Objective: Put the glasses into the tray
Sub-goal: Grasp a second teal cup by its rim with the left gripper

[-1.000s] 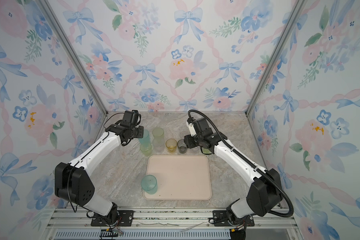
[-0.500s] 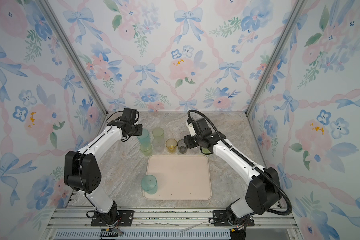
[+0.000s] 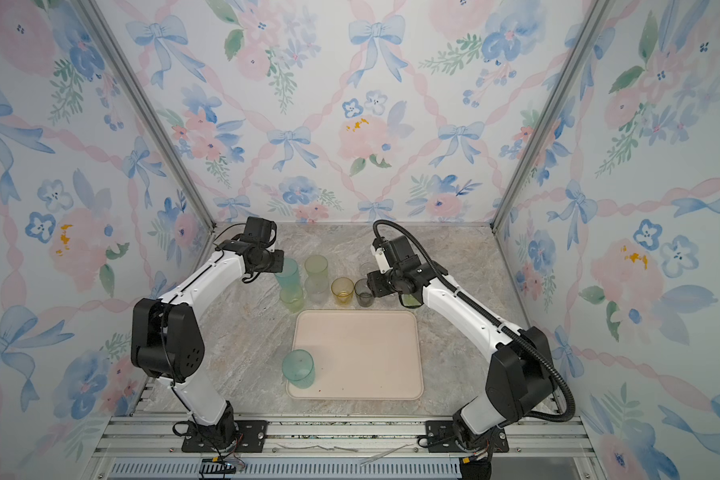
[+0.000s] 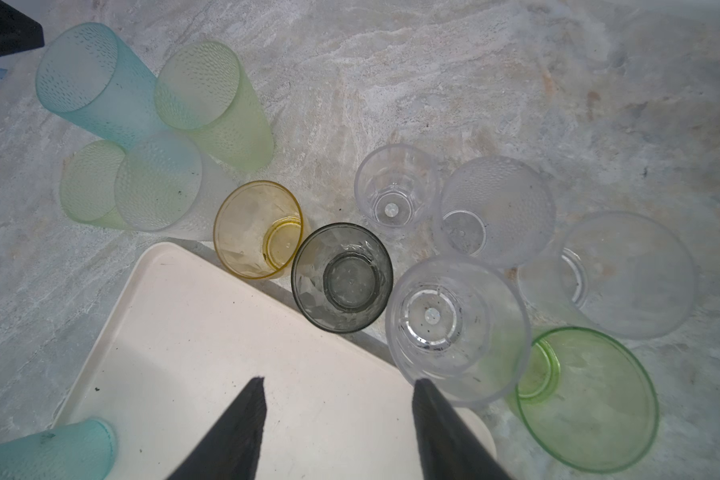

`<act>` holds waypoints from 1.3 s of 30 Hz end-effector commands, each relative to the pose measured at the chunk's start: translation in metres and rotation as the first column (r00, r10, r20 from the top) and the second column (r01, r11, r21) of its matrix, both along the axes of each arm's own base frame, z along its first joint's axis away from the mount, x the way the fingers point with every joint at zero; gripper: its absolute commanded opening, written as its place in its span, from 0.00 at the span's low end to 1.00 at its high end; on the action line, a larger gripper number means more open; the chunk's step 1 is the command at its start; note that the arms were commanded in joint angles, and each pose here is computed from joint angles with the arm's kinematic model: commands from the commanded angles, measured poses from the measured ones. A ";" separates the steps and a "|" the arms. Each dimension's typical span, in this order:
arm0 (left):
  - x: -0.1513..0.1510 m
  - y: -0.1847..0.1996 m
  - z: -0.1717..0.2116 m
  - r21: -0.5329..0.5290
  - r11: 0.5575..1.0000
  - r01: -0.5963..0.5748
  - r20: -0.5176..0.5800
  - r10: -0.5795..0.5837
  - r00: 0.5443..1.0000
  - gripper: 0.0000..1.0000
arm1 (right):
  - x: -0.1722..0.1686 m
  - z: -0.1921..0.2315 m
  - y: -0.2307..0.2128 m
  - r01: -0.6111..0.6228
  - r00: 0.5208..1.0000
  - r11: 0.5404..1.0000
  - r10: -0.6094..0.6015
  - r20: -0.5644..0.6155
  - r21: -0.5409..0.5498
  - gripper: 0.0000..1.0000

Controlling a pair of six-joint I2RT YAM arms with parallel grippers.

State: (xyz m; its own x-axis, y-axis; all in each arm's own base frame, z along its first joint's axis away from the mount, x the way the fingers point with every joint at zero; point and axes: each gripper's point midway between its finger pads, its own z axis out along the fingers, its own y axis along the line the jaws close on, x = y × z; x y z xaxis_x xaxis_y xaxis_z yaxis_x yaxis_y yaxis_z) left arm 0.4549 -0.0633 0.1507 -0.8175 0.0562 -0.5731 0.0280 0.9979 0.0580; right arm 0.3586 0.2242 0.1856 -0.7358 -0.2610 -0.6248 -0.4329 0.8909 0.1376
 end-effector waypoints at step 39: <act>-0.001 0.009 0.045 0.010 1.000 0.005 0.110 -0.006 0.994 0.01 | 0.008 -0.004 0.005 0.018 0.999 1.000 -0.018 -0.029 0.018 0.60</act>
